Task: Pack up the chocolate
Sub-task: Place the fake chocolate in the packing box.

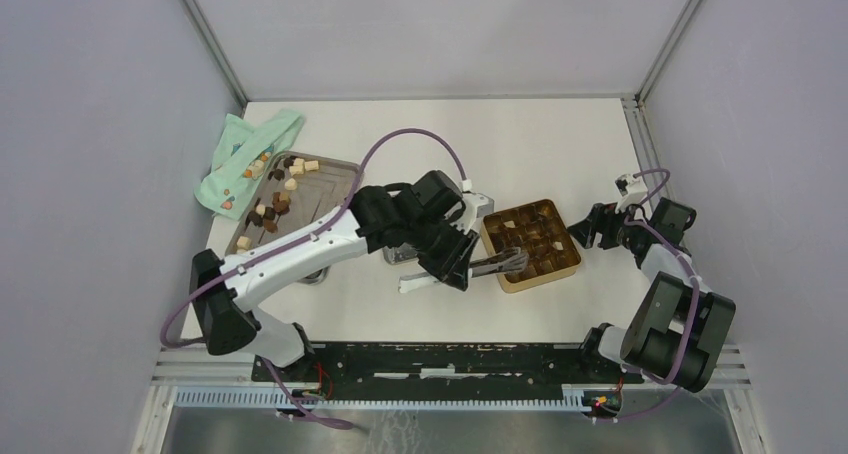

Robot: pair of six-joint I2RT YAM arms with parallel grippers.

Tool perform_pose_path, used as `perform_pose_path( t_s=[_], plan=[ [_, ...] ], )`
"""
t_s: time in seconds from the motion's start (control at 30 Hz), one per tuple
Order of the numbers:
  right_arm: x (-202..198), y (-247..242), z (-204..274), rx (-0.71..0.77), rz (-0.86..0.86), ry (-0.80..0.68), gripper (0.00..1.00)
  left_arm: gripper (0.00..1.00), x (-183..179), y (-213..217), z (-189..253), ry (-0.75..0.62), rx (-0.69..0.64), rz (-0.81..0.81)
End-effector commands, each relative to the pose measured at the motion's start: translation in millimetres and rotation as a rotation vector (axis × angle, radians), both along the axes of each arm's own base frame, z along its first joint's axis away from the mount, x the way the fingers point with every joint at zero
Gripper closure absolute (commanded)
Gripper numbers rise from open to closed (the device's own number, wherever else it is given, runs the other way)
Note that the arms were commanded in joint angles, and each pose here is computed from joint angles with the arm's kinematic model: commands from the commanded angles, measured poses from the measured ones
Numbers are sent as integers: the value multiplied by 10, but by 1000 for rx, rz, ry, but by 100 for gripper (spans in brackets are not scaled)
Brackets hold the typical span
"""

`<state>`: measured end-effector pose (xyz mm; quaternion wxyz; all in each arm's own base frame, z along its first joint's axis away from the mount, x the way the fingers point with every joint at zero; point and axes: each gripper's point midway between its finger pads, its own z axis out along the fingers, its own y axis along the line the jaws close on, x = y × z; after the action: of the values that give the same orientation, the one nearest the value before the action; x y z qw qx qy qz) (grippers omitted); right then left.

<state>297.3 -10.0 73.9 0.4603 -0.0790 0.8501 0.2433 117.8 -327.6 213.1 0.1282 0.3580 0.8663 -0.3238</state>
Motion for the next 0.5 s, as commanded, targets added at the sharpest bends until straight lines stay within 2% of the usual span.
perform_pose_path(
  t_s=[0.0,0.47],
  plan=[
    [-3,-28,-34,-12,4,-11,25,98,-7,-154,56,-25,16,-15],
    [-13,-39,-58,-8,0,-6,25,95,65,-259,-248,-33,164,-39]
  ],
)
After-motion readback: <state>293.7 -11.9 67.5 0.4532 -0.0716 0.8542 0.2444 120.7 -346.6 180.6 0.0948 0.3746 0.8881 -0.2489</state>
